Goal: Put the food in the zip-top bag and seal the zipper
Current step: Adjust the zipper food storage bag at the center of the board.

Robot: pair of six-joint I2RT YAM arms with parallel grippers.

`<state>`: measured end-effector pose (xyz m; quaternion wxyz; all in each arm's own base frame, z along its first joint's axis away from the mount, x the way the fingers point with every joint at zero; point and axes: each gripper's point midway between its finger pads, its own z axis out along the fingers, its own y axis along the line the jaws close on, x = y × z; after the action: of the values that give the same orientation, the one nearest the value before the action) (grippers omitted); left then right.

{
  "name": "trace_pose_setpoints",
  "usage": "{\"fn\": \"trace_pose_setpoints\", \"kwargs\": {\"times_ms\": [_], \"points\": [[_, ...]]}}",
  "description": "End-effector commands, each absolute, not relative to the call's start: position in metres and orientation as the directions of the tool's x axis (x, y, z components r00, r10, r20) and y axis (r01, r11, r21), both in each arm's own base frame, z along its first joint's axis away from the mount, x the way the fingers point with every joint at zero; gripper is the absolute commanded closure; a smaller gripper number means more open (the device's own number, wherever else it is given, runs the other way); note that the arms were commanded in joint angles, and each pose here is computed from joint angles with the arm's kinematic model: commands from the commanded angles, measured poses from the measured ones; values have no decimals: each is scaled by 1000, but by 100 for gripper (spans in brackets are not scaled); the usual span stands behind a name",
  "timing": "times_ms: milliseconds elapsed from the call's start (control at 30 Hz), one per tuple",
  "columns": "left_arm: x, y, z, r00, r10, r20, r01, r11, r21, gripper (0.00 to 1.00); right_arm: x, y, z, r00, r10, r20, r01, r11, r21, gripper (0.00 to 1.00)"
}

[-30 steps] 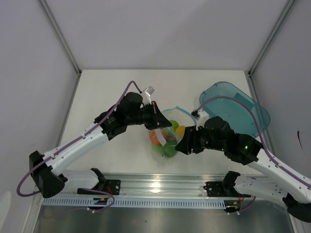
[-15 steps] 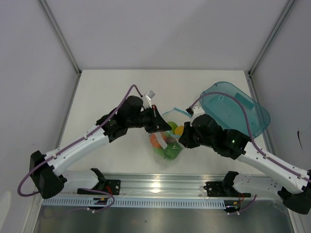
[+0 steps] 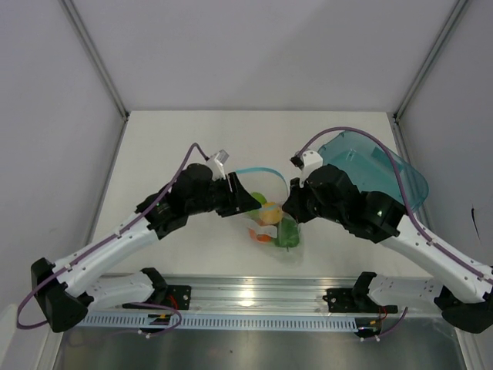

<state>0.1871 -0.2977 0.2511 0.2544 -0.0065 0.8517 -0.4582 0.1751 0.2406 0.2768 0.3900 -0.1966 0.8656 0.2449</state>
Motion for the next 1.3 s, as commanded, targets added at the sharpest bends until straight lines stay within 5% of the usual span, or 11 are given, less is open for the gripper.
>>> {"fn": "trace_pose_setpoints", "kwargs": {"times_ms": [0,233,467,800,1167,1267], "points": [[194,-265,245,-803,-292,-519,217,669,-711,53,180,241,286,-562,-208,-801,-580,789,202,100],[201,-203,260,-659,-382,-648,154,775,-613,22,177,246,290,-514,-258,-818,-647,743,172,100],[221,-188,279,-602,-357,-714,160,822,-546,17,167,246,282,-492,-298,-818,-696,699,163,100],[252,-236,284,-690,-194,-697,302,798,-521,46,164,247,279,-483,-313,-818,-711,685,158,100],[265,-262,246,-773,-122,-622,294,800,-523,53,164,246,274,-489,-312,-815,-706,691,158,100],[271,-257,239,-773,-127,-622,269,822,-501,65,164,243,274,-493,-306,-814,-696,700,158,100]]}}
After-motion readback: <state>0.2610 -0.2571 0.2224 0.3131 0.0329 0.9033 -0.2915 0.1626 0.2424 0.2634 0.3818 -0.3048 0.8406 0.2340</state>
